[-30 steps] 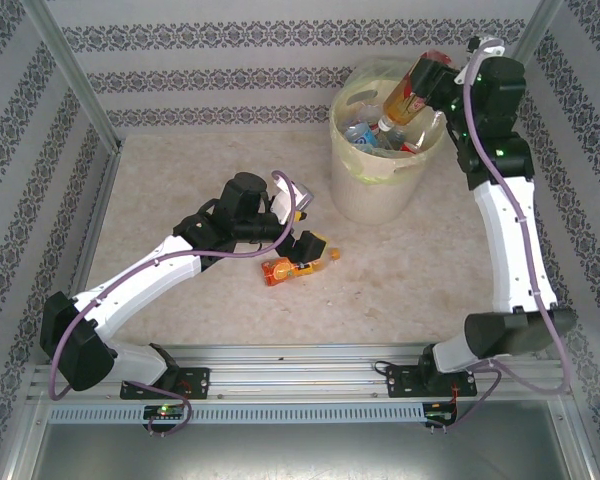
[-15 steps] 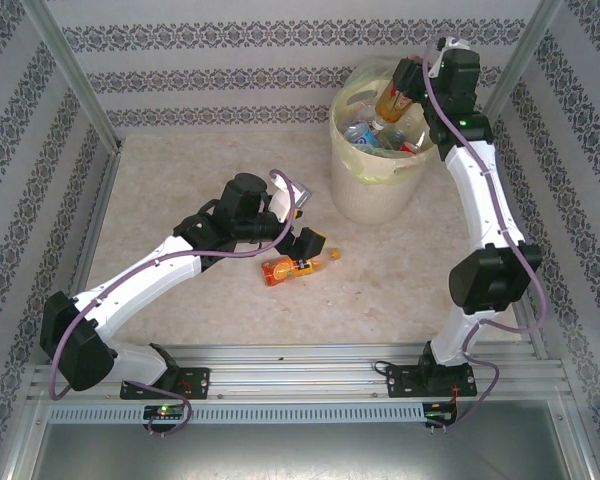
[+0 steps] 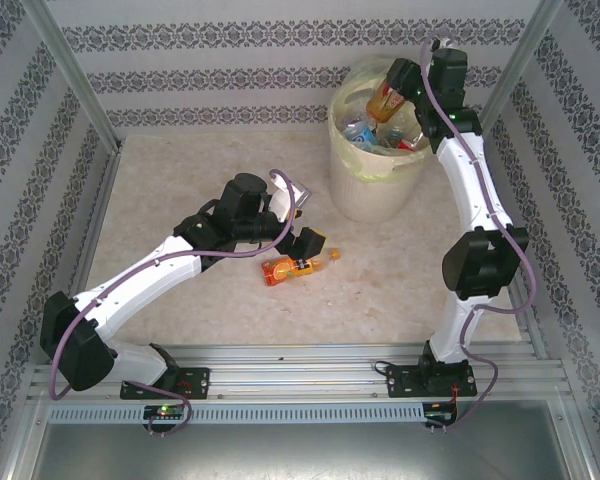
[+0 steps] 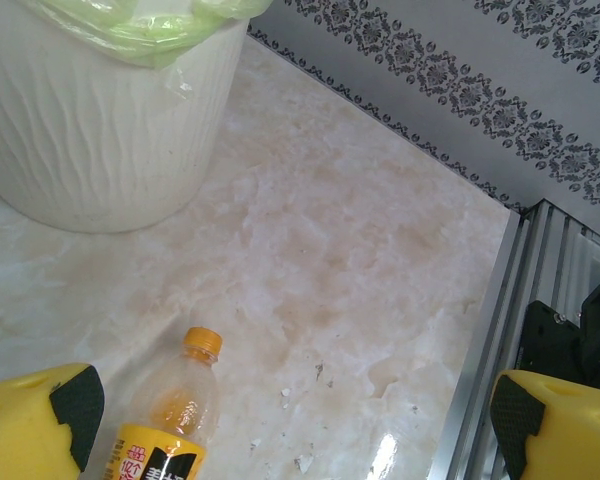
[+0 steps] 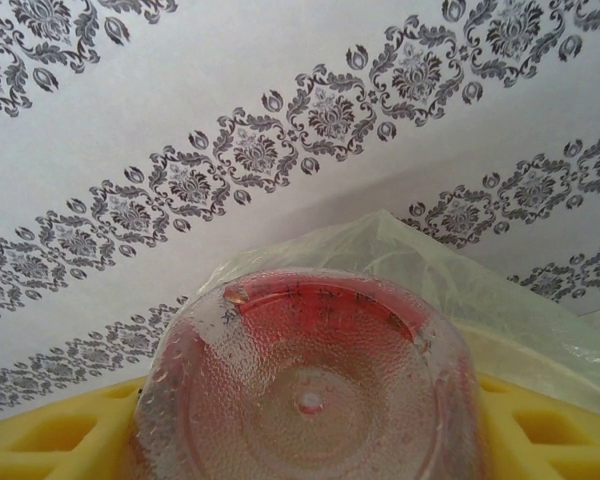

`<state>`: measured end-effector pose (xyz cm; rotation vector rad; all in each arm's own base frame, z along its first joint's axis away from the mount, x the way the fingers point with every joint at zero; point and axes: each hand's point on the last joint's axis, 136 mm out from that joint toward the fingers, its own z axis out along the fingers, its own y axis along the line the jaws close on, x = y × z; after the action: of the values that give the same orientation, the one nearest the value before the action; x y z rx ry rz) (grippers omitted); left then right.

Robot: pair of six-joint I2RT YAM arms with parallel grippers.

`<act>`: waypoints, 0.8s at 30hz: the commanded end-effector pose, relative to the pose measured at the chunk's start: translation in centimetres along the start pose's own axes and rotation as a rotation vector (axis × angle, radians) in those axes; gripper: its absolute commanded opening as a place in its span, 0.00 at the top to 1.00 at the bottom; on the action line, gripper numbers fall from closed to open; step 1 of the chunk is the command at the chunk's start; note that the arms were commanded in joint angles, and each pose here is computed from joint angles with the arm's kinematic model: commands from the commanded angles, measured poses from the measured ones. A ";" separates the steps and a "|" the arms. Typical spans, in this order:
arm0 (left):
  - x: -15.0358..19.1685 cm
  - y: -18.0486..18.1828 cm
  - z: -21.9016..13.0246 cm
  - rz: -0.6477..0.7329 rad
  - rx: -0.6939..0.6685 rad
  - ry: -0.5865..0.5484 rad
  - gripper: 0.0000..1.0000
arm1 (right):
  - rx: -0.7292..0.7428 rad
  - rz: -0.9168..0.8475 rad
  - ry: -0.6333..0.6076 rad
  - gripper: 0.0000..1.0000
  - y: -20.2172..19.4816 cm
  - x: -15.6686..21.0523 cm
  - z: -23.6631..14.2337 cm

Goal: Put the plastic bottles in the bin

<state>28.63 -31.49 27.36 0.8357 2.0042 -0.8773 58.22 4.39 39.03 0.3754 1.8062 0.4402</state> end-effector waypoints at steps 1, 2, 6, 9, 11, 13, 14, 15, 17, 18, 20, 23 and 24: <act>-0.2 0.4 0.2 -0.025 -0.007 0.001 0.00 | -0.011 0.054 0.032 0.37 -0.2 0.9 1.1; -0.2 0.4 0.2 -0.025 -0.010 0.001 0.00 | -0.011 0.053 0.032 0.36 -0.2 1.0 1.1; -0.1 0.5 0.2 -0.022 -0.015 0.004 0.00 | 0.002 0.035 0.017 0.28 -0.3 0.3 0.5; -0.1 0.5 0.3 -0.026 -0.014 0.004 0.00 | 0.019 0.014 0.000 0.27 -0.6 -0.8 -0.4; 0.0 0.6 0.4 -0.027 -0.014 0.006 0.00 | 0.033 0.006 -0.001 0.23 -1.0 -1.5 -0.9; 0.0 0.6 0.5 -0.028 -0.014 0.009 0.00 | 0.048 -0.008 0.001 0.15 -1.4 -2.0 -1.5; 0.0 0.6 0.5 -0.028 -0.014 0.008 0.00 | 0.053 -0.017 -0.004 0.14 -1.5 -2.2 -1.8; 0.0 0.6 0.5 -0.028 -0.015 0.008 0.00 | 0.058 -0.027 -0.010 0.12 -1.5 -2.5 -2.1; 0.0 0.6 0.4 -0.028 -0.014 0.008 0.00 | 0.066 -0.047 -0.016 0.12 -1.5 -3.0 -2.8; 0.0 0.6 0.5 -0.027 -0.014 0.009 0.00 | 0.071 -0.054 -0.019 0.12 -1.5 -3.3 -3.1; 0.0 0.6 0.4 -0.025 -0.014 0.008 0.00 | 0.069 -0.066 -0.023 0.12 -1.4 -3.8 -3.6; 0.0 0.6 0.4 -0.023 -0.014 0.008 0.00 | 0.027 -0.072 -0.017 0.13 -0.6 -4.2 -4.0; 0.0 0.6 0.4 -0.024 -0.014 0.008 0.00 | 0.011 -0.074 -0.009 0.13 -0.3 -4.1 -4.0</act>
<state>28.81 -31.63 26.76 0.8324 2.0234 -0.8778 56.97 1.74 40.25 0.3719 1.8433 0.3707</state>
